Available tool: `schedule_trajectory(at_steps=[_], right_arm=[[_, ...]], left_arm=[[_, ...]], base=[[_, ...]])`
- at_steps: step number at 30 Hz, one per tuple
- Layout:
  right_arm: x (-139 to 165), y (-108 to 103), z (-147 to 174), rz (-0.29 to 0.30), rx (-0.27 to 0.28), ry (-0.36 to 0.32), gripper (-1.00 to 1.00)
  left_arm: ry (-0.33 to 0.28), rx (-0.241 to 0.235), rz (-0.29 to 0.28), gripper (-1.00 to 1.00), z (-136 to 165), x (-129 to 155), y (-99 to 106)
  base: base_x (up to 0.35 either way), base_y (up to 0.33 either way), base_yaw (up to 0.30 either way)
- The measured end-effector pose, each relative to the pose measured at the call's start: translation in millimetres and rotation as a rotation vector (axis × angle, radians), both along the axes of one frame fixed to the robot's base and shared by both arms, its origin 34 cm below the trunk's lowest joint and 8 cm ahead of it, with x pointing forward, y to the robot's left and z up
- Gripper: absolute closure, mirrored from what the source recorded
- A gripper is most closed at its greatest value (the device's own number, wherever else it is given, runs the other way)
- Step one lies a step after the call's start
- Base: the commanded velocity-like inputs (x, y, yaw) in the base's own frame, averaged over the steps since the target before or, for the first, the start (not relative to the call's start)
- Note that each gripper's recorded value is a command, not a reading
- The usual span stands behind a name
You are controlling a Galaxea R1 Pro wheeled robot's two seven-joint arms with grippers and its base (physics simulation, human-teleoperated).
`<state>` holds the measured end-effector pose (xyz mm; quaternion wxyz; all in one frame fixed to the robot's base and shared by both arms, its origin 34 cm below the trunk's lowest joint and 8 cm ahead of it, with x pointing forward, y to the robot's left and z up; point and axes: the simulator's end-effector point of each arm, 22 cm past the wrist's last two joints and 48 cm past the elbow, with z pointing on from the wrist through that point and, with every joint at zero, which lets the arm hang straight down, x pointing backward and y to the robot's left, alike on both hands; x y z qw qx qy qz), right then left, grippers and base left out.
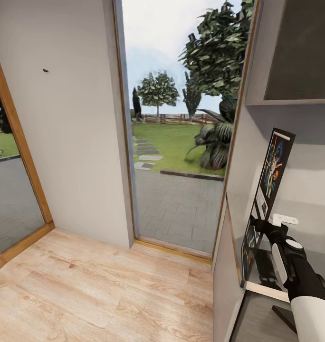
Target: Pick up the poster from the kitchen countertop and hang it on one of the wall nails in the kitchen.
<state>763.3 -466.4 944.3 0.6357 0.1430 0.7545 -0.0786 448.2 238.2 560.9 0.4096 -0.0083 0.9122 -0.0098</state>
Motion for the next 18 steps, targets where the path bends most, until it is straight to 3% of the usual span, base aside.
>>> schedule_trajectory(at_steps=[18], right_arm=[[0.1,0.1,0.8,0.0,0.001,-0.002,-1.0]], left_arm=[[0.0,0.0,0.0,-1.0,0.0,0.0,-0.1]], base=[[0.0,0.0,0.0]])
